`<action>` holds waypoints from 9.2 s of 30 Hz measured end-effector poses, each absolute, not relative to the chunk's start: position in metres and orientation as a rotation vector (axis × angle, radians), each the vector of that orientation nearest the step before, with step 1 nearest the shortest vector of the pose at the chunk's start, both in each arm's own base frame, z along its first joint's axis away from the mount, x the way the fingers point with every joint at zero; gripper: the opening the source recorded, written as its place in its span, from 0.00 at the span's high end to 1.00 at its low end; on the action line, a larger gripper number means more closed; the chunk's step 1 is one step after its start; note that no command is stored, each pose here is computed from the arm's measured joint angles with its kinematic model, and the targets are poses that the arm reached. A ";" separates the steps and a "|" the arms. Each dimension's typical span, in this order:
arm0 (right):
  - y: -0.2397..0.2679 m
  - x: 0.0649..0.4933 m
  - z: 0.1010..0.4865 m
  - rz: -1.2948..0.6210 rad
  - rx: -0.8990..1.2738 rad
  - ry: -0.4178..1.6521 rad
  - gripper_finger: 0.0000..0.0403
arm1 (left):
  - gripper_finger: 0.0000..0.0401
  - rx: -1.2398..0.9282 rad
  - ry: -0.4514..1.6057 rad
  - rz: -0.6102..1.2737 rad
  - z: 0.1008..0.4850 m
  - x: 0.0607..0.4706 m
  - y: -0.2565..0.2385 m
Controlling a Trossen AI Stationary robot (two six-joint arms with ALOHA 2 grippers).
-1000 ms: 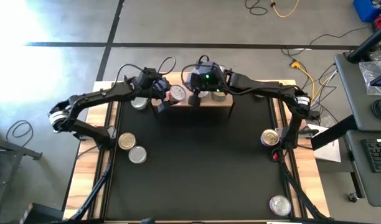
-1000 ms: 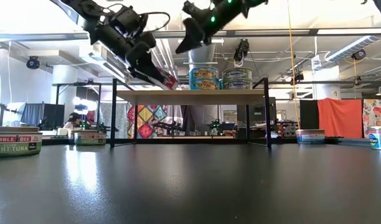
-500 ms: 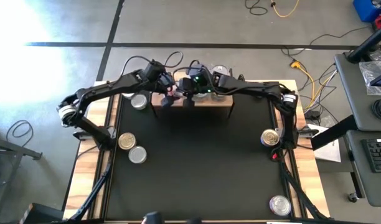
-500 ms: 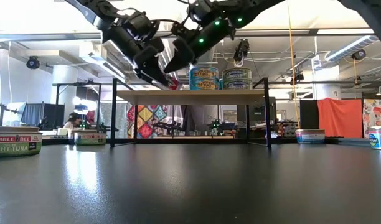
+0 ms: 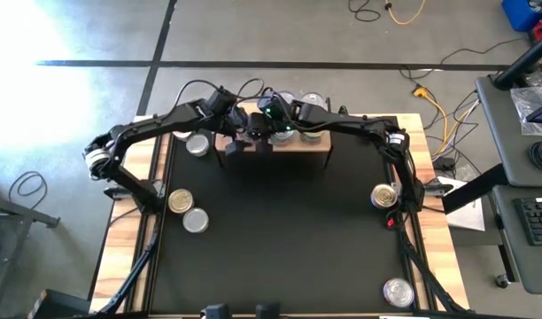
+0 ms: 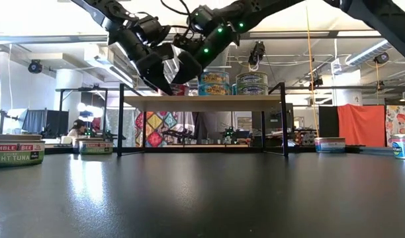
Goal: Stack canned seafood by type on shelf
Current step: Put the top red tuna can on the shelf, then stack the red tuna can on the top of the red tuna can on the shelf
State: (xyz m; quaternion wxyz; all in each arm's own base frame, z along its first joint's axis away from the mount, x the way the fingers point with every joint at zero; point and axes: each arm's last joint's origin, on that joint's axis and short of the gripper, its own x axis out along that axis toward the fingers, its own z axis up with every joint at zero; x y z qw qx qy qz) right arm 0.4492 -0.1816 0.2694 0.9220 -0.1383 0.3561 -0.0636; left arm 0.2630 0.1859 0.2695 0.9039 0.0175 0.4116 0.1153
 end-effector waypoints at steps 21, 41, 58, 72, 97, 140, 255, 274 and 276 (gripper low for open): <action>-0.182 0.446 0.280 -0.135 -0.278 0.762 0.98 | 0.01 0.137 0.707 0.260 0.314 0.236 0.150; -0.125 0.376 0.401 -0.086 -0.394 0.590 0.97 | 0.23 0.190 0.693 0.424 0.269 0.234 0.131; -0.089 0.330 0.390 -0.016 -0.365 0.660 0.97 | 0.24 0.209 0.557 0.620 0.249 0.270 0.158; -0.072 0.297 0.367 -0.017 -0.286 0.698 0.97 | 0.24 0.217 0.572 0.573 0.288 0.288 0.151; -0.064 0.296 0.362 -0.018 -0.218 0.716 0.97 | 0.24 0.265 0.603 0.701 0.284 0.318 0.191; -0.024 0.294 0.368 -0.012 -0.133 0.700 0.97 | 0.24 0.313 0.650 0.766 0.276 0.294 0.230; 0.240 0.366 0.165 -0.065 0.332 1.152 0.97 | 0.19 -0.047 0.483 -0.173 0.063 0.247 -0.164; 0.197 0.412 0.163 0.041 0.007 1.006 0.97 | 0.19 -0.169 0.515 -0.160 0.065 0.223 -0.166; 0.191 0.417 0.155 0.015 0.015 1.010 0.97 | 0.19 -0.170 0.513 -0.158 0.065 0.223 -0.166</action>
